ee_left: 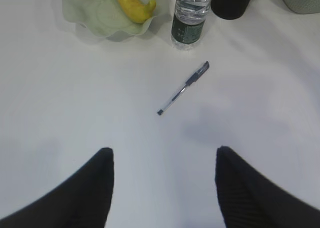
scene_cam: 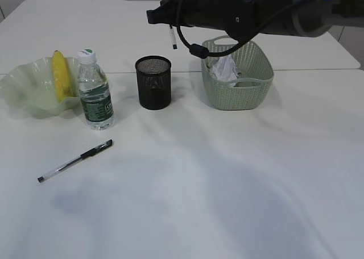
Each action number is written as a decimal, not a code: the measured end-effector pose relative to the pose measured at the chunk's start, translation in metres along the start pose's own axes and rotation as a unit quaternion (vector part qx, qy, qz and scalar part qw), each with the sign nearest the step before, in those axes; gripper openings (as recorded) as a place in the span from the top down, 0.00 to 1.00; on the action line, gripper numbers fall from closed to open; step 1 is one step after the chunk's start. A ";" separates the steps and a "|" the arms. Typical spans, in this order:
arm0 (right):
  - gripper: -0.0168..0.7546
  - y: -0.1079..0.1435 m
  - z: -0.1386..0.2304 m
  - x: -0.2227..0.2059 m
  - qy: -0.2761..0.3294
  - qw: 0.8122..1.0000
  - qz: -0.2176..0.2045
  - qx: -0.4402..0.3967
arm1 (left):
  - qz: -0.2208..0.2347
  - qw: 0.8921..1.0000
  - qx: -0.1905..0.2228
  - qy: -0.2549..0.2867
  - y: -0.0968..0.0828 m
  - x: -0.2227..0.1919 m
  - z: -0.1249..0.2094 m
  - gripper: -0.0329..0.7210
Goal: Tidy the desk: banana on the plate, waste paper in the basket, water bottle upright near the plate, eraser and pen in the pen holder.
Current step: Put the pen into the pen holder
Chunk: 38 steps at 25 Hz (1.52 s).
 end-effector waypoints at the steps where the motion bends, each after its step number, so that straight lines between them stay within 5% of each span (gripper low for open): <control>1: 0.93 0.000 0.000 0.000 0.000 1.000 0.000 0.000 | 0.000 1.000 0.000 0.000 0.000 0.000 0.000 0.35; 38: 0.93 0.003 0.060 -0.045 -0.064 0.998 -0.025 0.011 | 0.001 1.000 0.000 -0.010 0.000 0.000 -0.003 0.35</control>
Point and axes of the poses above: a point on each arm's last joint axis where the gripper is mounted, x pointing back along that axis away from the gripper, y along the wrist's bending axis when the last joint is at zero, z = x × y, the point moved 5 cm from there along -x, pointing out along that axis toward the gripper, and after that the axes turned 1 degree about x, right-handed, at the moved point
